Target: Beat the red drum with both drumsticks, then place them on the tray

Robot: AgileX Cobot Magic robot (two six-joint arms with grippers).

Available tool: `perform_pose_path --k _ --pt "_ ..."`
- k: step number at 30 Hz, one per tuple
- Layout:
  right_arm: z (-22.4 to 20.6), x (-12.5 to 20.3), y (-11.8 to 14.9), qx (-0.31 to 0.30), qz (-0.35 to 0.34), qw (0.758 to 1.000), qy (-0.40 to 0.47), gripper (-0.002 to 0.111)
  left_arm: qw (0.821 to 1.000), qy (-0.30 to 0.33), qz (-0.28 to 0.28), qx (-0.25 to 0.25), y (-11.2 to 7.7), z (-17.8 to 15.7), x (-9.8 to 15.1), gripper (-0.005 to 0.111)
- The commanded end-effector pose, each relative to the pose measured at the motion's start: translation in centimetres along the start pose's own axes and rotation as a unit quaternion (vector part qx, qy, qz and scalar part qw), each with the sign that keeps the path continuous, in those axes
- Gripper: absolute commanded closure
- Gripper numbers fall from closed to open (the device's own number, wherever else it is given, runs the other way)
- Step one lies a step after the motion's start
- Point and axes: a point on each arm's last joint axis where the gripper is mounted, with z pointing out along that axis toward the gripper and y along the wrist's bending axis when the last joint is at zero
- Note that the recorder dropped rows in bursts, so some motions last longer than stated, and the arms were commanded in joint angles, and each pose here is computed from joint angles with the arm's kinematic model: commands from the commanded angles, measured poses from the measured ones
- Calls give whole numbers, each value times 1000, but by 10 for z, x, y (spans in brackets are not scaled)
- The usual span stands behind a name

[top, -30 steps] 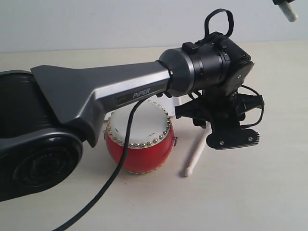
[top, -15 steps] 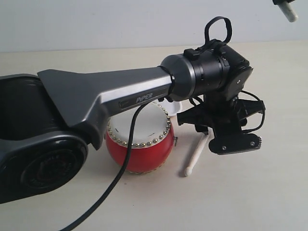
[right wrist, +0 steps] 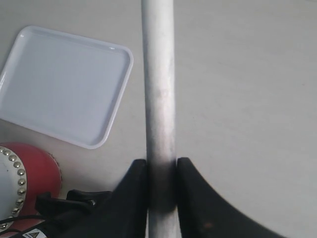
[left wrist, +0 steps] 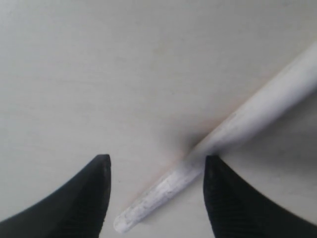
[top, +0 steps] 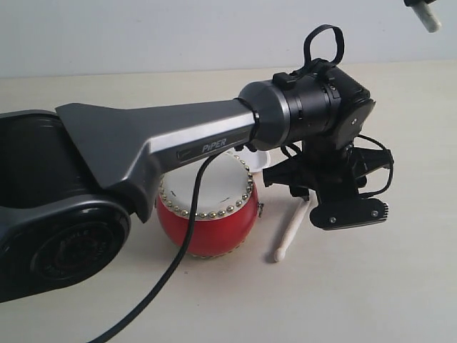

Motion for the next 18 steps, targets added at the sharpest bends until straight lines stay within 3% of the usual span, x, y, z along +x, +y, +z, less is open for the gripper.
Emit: perform_pose_path --k 1,7,11,18 --pt "-6 0 3 -4 0 1000 -12 108 1000 -6 -7 3 0 0 -2 52" --pt "-6 0 3 -4 0 1000 -12 108 1000 -5 -8 0 0 0 -1 52" --pt "-6 0 3 -4 0 1000 -12 108 999 -2 -37 3 0 0 -1 52" --pt "-6 0 3 -1 -6 1000 -11 108 998 46 12 50 -8 -4 8 52"
